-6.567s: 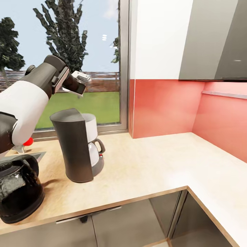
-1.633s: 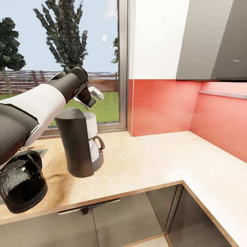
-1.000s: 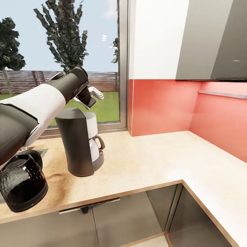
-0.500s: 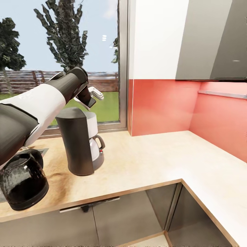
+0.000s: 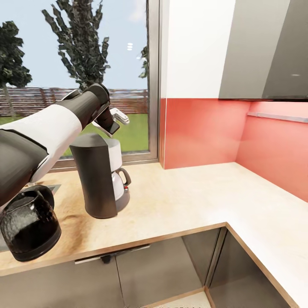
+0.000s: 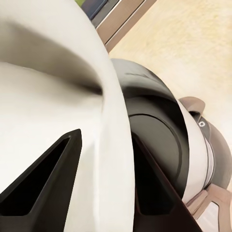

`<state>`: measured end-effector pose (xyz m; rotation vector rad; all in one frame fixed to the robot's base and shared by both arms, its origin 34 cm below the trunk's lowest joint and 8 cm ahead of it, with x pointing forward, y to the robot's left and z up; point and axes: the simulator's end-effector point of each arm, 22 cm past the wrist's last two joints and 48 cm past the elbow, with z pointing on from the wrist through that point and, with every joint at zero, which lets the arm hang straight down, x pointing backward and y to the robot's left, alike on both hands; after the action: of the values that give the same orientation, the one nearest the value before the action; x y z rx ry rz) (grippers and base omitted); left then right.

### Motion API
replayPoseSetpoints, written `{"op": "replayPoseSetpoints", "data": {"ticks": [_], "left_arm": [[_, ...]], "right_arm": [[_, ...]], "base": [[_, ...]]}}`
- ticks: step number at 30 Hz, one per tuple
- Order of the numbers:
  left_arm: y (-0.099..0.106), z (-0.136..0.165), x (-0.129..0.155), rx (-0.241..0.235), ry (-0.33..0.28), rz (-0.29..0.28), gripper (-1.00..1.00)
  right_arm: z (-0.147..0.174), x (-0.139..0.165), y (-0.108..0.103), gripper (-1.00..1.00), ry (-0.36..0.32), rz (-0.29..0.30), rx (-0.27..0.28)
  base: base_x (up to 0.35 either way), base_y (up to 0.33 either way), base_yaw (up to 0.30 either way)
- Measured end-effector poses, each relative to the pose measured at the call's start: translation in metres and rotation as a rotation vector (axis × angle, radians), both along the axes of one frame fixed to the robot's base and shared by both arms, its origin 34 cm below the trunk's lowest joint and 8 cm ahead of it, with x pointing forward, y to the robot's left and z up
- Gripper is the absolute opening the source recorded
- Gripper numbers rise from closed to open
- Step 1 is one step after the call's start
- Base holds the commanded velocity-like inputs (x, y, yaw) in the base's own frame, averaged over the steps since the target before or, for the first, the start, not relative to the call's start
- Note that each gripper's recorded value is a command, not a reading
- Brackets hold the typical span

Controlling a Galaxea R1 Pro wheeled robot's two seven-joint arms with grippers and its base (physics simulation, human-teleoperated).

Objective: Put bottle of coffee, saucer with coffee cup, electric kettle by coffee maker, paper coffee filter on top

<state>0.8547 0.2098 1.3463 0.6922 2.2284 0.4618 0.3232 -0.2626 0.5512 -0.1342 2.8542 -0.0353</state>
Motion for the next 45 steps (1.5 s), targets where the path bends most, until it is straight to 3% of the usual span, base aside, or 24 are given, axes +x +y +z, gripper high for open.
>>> {"op": "replayPoseSetpoints", "data": {"ticks": [45], "left_arm": [[0.0, -0.014, 0.008, -0.004, 0.02, 0.0, -1.0]], "right_arm": [[-0.004, -0.007, 0.0, 1.0, 0.02, 0.0, 0.0]], "base": [[-0.006, 0.0, 0.007]]}}
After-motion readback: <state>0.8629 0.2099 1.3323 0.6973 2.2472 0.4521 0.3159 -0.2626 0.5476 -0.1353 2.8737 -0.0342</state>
